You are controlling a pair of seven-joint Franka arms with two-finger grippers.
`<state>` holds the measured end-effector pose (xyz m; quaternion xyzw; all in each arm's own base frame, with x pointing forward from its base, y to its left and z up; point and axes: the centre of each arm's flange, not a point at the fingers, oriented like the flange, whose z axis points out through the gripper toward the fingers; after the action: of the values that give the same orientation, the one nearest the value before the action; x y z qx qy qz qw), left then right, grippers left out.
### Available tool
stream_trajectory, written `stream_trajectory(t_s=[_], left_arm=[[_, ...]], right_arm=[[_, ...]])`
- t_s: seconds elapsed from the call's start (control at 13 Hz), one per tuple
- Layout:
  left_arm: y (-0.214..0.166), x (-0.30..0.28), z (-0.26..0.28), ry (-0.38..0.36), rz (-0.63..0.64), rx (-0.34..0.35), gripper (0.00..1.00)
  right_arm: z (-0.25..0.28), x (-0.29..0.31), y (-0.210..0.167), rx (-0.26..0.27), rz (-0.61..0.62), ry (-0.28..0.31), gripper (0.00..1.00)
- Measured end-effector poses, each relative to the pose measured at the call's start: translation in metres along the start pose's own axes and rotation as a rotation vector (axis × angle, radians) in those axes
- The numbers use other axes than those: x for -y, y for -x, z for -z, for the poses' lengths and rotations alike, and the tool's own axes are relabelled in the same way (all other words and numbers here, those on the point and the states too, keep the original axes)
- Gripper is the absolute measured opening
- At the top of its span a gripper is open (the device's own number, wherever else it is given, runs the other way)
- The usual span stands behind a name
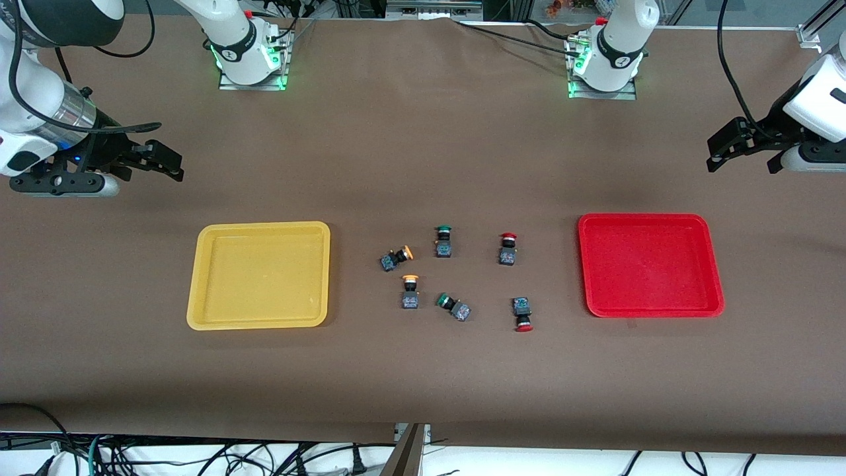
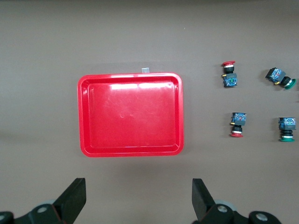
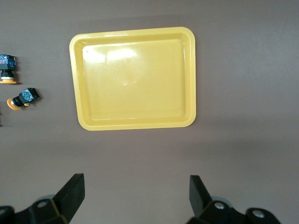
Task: Place red and yellow buttons in trays
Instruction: 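Reach the right gripper toward an orange-capped button beside the yellow tray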
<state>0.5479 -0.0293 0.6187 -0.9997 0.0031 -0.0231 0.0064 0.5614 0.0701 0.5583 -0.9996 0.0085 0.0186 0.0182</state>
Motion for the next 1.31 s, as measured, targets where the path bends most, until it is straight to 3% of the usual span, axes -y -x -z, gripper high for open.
stream_trajectory(t_s=[0.69,1.08,1.31], left_arm=[[-0.004,0.008,0.006,0.001,0.016,-0.019,1.0],[-0.006,0.008,0.008,0.001,0.016,-0.025,1.0],[-0.006,0.008,0.007,0.001,0.015,-0.023,1.0]], right_arm=[[-0.019,0.004,-0.007,0.033,-0.023,0.006,1.0],[-0.079,0.053,-0.029,0.068,-0.24,0.02,1.0],[-0.155,0.085,-0.056,0.092,-0.477,-0.04,1.0]])
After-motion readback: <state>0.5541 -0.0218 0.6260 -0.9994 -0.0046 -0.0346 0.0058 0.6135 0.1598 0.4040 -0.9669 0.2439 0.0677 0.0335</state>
